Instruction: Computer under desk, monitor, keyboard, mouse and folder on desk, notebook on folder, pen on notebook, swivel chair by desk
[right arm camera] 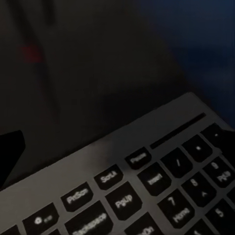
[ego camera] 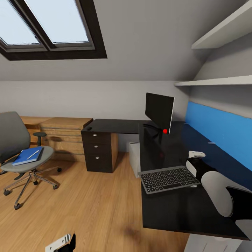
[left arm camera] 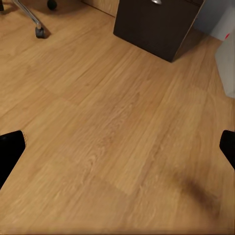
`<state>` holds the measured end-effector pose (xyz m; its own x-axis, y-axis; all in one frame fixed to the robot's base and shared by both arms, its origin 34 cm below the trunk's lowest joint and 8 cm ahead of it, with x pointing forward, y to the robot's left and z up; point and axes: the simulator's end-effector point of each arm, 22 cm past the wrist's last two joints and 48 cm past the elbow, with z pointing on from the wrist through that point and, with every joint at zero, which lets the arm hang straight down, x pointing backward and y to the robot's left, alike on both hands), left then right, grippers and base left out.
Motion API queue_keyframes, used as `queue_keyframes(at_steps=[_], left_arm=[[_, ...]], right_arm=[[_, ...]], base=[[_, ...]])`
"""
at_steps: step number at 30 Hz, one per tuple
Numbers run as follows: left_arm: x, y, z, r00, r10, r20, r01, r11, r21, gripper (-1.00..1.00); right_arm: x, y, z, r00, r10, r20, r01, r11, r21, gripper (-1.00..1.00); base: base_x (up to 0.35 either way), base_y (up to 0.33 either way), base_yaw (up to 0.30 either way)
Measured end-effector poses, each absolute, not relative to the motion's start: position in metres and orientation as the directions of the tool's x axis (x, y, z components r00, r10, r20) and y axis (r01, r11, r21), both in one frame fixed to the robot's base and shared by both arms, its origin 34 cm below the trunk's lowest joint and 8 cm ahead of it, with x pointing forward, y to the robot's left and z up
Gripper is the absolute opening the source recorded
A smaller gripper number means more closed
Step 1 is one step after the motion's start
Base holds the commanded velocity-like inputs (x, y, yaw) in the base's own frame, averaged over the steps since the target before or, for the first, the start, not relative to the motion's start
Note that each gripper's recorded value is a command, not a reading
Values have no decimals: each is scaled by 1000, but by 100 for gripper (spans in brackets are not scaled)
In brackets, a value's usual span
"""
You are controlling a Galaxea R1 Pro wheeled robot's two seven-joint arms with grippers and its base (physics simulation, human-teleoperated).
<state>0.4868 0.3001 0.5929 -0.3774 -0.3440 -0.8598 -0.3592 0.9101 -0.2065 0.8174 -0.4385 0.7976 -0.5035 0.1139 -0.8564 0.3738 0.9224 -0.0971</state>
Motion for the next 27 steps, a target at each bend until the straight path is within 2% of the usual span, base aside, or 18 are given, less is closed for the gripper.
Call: queue_keyframes(at_steps=[7,17,21,27], left_arm=[[476,303,574,-419,-327,-847,-364,915,-174,100],[472,304,567,-433,-319,-843,-363,918,-161,100],[472,304,567,-432,-317,-845,-363,918,-159,100],[473,304,569,-432,-301,-850,-354,924,-148,100]], right_arm=[[813,-450,800,-506,97,-857,413,899,-142,100],[808,-457,801,-517,84,-852,439,880,-180,100],[809,-442,796,-536,76,-841,416,890,-185,100],[809,-435,791,-562,64,-825,393,898,-198,100]], base=[[31,0,0],[176,0,0],[250,0,0],[71,0,0]])
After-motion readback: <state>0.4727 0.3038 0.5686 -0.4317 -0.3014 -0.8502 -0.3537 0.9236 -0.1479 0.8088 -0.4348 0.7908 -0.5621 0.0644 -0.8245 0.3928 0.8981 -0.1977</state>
